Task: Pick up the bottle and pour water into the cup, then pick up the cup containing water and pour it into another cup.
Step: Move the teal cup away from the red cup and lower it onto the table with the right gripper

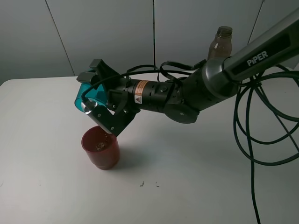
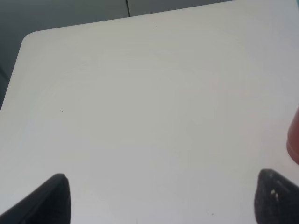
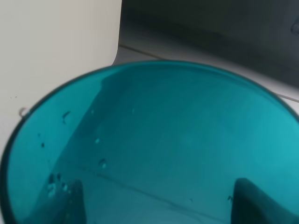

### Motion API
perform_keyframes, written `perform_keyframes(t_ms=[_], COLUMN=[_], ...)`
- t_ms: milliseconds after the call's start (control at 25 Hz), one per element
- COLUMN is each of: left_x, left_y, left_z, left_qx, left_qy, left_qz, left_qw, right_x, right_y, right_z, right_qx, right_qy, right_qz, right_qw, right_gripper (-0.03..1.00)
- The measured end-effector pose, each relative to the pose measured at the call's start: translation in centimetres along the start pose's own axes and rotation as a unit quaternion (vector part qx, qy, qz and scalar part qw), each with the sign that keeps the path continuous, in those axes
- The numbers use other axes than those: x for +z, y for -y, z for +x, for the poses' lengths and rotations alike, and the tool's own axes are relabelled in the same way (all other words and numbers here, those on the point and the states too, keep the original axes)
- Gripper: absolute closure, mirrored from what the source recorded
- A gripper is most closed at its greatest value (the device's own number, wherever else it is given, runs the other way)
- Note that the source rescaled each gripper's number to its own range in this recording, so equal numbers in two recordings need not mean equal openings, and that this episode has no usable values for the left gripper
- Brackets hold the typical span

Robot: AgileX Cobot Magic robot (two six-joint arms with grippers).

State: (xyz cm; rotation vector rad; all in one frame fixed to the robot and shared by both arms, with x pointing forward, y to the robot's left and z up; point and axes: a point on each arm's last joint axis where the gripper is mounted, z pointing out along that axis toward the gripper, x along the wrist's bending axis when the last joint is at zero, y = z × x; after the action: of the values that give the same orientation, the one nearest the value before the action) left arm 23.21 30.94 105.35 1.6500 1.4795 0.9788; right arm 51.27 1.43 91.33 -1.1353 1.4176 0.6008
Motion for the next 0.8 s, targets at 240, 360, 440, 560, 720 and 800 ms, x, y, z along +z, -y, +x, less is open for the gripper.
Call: perform_keyframes(t_ms=[240,360,440,560,720,800], left_x=[0.0,0.0,0.0,0.0,0.0,0.0], left_y=[0.0,0.0,0.0,0.0,0.0,0.0], left_z=[0.0,0.0,0.0,0.0,0.0,0.0], left_qx=[0.000,0.000,-0.003,-0.003,-0.003,-0.003], left_qy=[0.000,0.000,0.000,0.000,0.000,0.000], left_qz=[0.000,0.000,0.000,0.000,0.000,0.000], left_qw=[1.000,1.000,1.000,1.000,1.000,1.000], right_x=[0.0,0.0,-0.2,-0.4,-0.7,-0.9], right_y=[0.0,0.1,0.5,1.0,2.3,3.0], right_z=[0.3,0.3,-0.1,-0.8,-0.5,-0.3], right_qx=[0.116,0.224,0.308,0.420,0.556,0.607], right_qy=[-0.017,-0.021,-0.014,0.004,0.017,0.024], right_qz=[0.001,0.011,0.025,0.035,0.048,0.056], right_qw=[0.993,0.974,0.951,0.907,0.830,0.792], right_gripper=[0.93,0.93,0.93,0.93,0.93,0.93])
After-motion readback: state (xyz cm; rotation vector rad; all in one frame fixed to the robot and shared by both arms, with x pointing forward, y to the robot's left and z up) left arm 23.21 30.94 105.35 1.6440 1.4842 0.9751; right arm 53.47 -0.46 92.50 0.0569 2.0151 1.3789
